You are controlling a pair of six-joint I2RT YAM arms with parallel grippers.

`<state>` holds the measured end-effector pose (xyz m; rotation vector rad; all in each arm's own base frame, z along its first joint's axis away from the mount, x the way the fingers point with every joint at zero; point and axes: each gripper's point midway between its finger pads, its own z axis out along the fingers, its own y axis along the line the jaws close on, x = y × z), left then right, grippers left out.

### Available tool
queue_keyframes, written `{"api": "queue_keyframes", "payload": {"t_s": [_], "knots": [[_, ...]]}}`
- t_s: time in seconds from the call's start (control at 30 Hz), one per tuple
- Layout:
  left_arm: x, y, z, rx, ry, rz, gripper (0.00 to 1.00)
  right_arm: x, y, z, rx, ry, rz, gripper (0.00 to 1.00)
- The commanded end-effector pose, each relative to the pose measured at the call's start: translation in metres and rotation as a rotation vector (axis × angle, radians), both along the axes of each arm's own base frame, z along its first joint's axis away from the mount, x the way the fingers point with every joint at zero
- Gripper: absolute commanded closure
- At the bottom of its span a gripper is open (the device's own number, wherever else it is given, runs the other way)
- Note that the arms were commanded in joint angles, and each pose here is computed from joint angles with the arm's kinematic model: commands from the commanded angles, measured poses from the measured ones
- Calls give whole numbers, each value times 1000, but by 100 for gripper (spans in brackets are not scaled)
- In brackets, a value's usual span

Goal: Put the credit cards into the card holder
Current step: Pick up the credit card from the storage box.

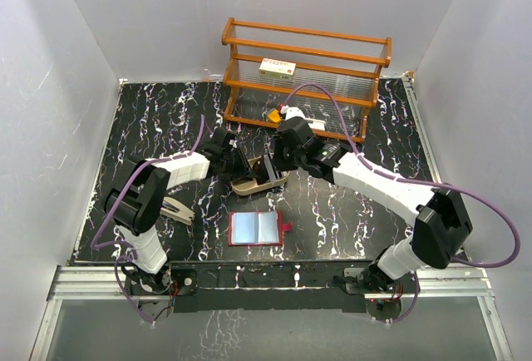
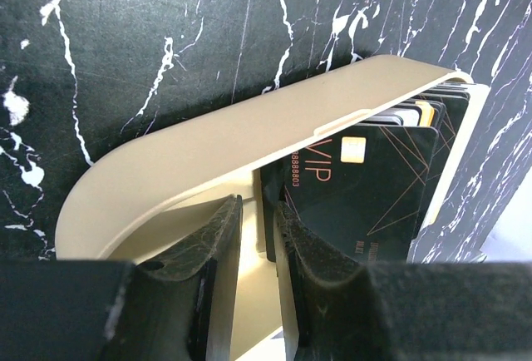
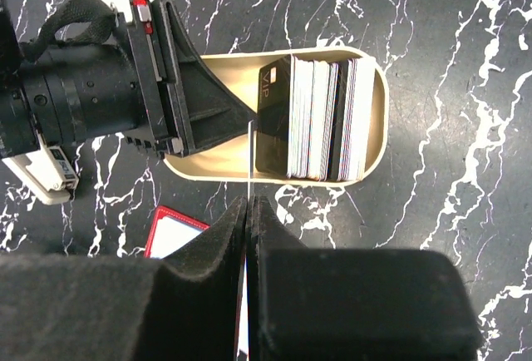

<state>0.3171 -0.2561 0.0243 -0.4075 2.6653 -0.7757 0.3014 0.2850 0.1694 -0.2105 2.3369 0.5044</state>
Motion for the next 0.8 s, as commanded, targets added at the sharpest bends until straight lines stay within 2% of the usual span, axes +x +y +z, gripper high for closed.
{"api": "queue_keyframes", "payload": {"t_s": [0.0,0.37,0.77], "knots": [[-13,14,-4,81,28,-3,77,-3,3,23,99,-46,-8,100],[-13,17,5,88,9,5,77,-29,-1,21,197,4,-1,100],[-7,15,21,80,-26,-2,71,-60,-5,18,349,64,-5,100]]}}
